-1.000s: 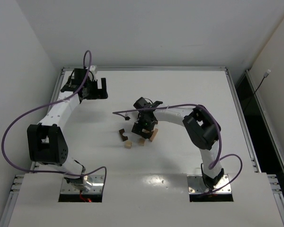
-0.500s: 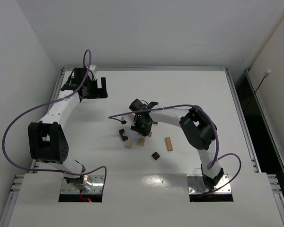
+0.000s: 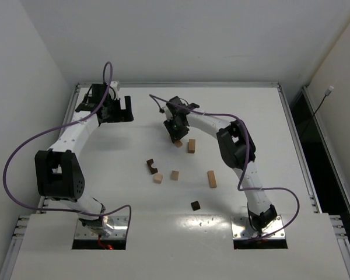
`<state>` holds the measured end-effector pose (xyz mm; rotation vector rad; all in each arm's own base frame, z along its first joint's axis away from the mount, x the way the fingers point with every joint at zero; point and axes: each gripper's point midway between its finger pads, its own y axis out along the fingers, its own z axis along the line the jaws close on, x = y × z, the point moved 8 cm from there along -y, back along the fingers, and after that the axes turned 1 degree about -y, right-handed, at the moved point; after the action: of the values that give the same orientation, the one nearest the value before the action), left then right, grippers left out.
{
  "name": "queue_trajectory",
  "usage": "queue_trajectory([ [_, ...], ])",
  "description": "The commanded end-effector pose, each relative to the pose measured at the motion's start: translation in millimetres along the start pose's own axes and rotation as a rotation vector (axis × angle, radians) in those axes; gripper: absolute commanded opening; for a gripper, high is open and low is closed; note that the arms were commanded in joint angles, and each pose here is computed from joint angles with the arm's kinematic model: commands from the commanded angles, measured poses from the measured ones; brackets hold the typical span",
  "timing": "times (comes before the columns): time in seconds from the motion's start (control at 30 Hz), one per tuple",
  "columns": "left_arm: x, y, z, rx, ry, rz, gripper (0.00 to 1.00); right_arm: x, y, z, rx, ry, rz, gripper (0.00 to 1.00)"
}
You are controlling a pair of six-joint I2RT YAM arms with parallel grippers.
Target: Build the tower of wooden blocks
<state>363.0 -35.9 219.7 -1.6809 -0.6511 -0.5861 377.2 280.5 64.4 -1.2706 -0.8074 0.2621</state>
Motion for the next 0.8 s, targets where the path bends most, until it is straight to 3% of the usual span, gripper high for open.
queue_trajectory([
  [0.0, 15.1, -6.4, -0.1, -0.011, -0.014, -0.044, 1.0, 3.9, 21.6, -9.9, -0.106, 0.242, 0.04, 0.0],
  [0.17, 17.3, -8.4, 2.8, -0.004, -0.02, -0.046, 1.0, -9.2, 18.2, -20.3, -0.23, 0.338, 0.056, 0.0],
  [0.3, 18.8, -6.2, 2.9, -0.004, -0.02, -0.045, 1.0, -61.8, 4.3, -40.1, -0.22, 0.448, 0.131, 0.0],
  [0.47, 20.3, -1.2, 1.0, -0.025, -0.029, -0.042, 1.0, -85.5, -38.9, -56.3, -0.209, 0.55, 0.06, 0.0],
  [0.77, 23.2, 0.7, -1.3, -0.045, -0.036, -0.047, 1.0, -84.6, -60.4, -91.0, -0.273, 0.626, 0.01, 0.0],
])
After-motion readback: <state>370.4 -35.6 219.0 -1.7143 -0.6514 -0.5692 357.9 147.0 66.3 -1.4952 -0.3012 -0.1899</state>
